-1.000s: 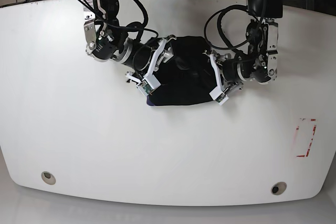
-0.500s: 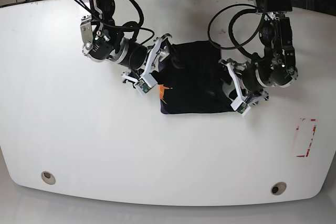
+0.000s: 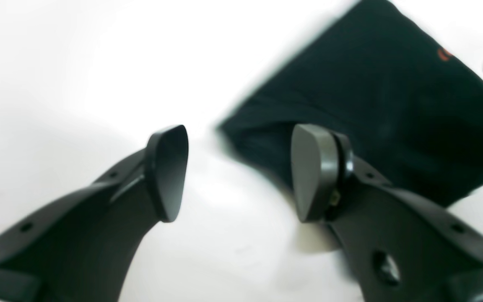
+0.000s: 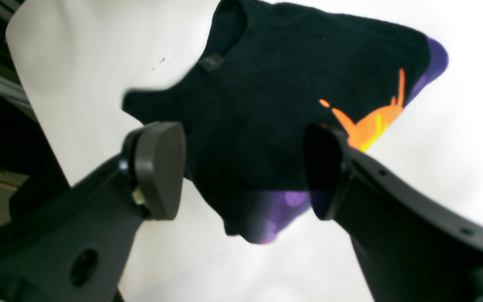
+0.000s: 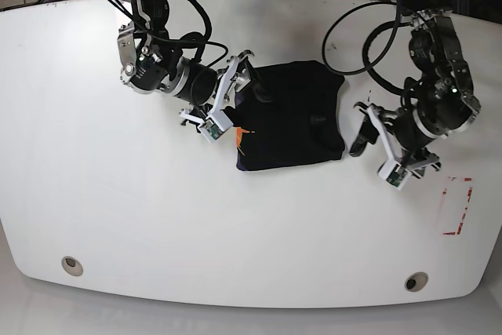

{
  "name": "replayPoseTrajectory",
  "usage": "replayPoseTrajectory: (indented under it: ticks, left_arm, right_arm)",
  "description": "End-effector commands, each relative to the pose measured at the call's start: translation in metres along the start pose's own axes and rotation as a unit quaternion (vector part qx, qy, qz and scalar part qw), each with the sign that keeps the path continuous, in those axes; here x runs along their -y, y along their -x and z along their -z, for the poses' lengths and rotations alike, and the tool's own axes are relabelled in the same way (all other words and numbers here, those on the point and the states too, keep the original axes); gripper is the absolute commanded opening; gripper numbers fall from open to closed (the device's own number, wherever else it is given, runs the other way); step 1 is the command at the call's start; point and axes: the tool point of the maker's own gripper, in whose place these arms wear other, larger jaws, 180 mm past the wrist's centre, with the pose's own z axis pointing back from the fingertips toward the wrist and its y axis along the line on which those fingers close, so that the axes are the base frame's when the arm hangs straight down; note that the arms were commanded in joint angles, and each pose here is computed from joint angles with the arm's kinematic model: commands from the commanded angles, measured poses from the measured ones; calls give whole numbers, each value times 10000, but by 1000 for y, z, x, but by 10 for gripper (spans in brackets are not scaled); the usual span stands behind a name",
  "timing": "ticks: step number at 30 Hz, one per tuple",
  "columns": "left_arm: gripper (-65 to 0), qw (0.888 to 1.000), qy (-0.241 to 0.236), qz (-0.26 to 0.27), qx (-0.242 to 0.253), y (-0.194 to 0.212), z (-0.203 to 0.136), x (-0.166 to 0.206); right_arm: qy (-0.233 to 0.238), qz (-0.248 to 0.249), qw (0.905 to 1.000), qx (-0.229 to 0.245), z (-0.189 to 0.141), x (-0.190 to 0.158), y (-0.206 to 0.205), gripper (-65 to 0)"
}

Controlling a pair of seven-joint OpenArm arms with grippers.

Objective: Layout the t-shirt on the table in an organized manner, then fold the t-shirt properly
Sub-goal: 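Release the left gripper and regrasp the folded bundle's edge, then fold the bundle over again with both grippers into a compact square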

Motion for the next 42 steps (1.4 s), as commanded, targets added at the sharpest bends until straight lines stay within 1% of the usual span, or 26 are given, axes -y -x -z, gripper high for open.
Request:
replayPoseTrajectory:
  ticks: [1, 4, 8, 14, 16, 19, 21, 23, 25, 28, 30, 36, 42]
  left_arm:
    - [-282, 9990, -269, 284, 219, -21, -12, -21]
    - [-282, 9980, -402, 403, 276, -30, -17, -32]
    - [-283, 9978, -383, 406, 362, -36, -15, -31]
    - [-283, 9976, 64, -99, 675, -46, 6, 10]
    - [-285, 9968, 378, -255, 653, -42, 17, 36]
    - [-300, 9957, 708, -255, 537, -38, 29, 70]
    - [-343, 9949, 895, -214, 423, -34, 35, 91]
    - [-406, 9942, 1040, -198, 214, -23, 41, 112]
    - [-453, 9937, 1108, -192, 33, -13, 45, 124]
    - [-496, 9929, 1152, -177, -221, 4, 45, 136]
    - [-501, 9923, 1172, -192, -349, 14, 45, 140]
    - [-506, 9898, 1245, -227, -656, 42, 39, 146]
    - [-504, 9869, 1313, -275, -892, 61, 39, 150]
  right_arm:
    - [-14, -108, 9996, 264, -3, 1, -16, -227]
    - [7, -174, 9994, 313, -3, 3, -23, -227]
    - [71, -303, 9989, 345, -5, 11, -31, -227]
    - [151, -260, 9983, 508, 2, 27, -44, -228]
    - [175, -218, 9974, 660, 4, 34, -51, -228]
    - [223, -134, 9956, 896, 8, 45, -61, -233]
    - [256, -100, 9943, 1026, 11, 53, -69, -263]
    - [295, -71, 9933, 1118, 14, 63, -76, -323]
    - [318, -29, 9932, 1115, 18, 72, -78, -379]
    - [365, 54, 9933, 1096, 24, 84, -81, -441]
    - [381, 93, 9932, 1092, 26, 89, -82, -452]
    - [401, 284, 9916, 1198, 33, 98, -79, -450]
    - [131, 357, 9929, 1126, 56, 82, -62, -453]
